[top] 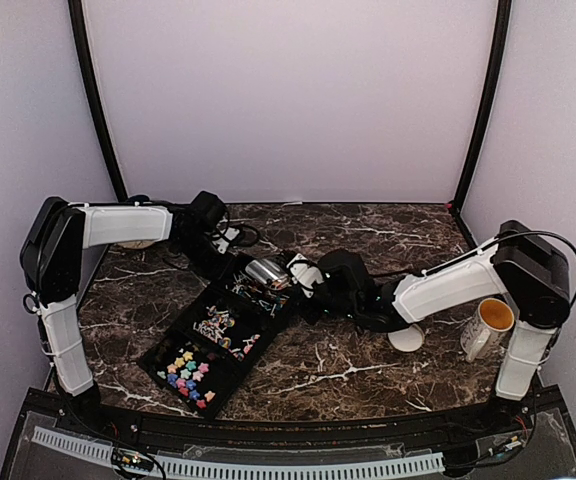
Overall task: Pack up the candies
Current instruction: Scoop the fake candies from the storage box, then place the fake candies in the packing bottle.
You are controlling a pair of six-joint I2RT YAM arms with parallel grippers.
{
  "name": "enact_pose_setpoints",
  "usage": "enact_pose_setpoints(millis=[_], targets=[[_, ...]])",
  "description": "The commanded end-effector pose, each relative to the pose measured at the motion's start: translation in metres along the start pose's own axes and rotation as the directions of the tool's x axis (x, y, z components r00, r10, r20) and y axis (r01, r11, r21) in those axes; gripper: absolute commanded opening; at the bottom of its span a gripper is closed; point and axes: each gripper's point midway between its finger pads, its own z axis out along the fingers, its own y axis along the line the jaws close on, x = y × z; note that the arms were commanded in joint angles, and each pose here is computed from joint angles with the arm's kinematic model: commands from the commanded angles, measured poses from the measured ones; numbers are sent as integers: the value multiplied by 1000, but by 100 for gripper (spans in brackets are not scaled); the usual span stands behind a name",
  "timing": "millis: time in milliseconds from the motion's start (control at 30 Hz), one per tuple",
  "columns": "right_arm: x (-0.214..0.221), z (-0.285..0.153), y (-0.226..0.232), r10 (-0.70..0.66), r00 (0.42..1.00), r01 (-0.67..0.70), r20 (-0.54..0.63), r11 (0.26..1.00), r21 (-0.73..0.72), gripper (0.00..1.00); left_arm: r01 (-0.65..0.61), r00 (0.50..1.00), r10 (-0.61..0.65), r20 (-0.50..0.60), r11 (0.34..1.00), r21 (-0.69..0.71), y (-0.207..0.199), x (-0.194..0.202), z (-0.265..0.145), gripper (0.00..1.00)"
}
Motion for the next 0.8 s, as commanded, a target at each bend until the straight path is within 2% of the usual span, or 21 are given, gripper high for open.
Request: enact_pose_setpoints(millis=[0, 233, 333, 567, 767], targets=[[-40, -20, -20, 26, 994, -32, 102, 998, 57, 0, -12, 994, 9, 108, 1000, 22, -11, -22, -32, 0], [-34, -45, -31, -6, 1000, 5, 8, 996, 90, 0, -8, 994, 6, 108, 1000, 15, -9, -22, -31, 0], [-15, -53, -35, -18, 997, 27, -80, 994, 110, 0, -7, 994, 5, 107, 1000, 16, -9, -22, -31, 0], [-7, -93, -55, 20, 990, 5, -140, 985, 174, 0, -5, 994, 2, 107, 1000, 29, -10, -22, -30, 0], [13, -117, -69, 43, 969, 14, -243, 974, 228, 0, -5, 994, 1, 107, 999, 35, -12, -23, -31, 0]])
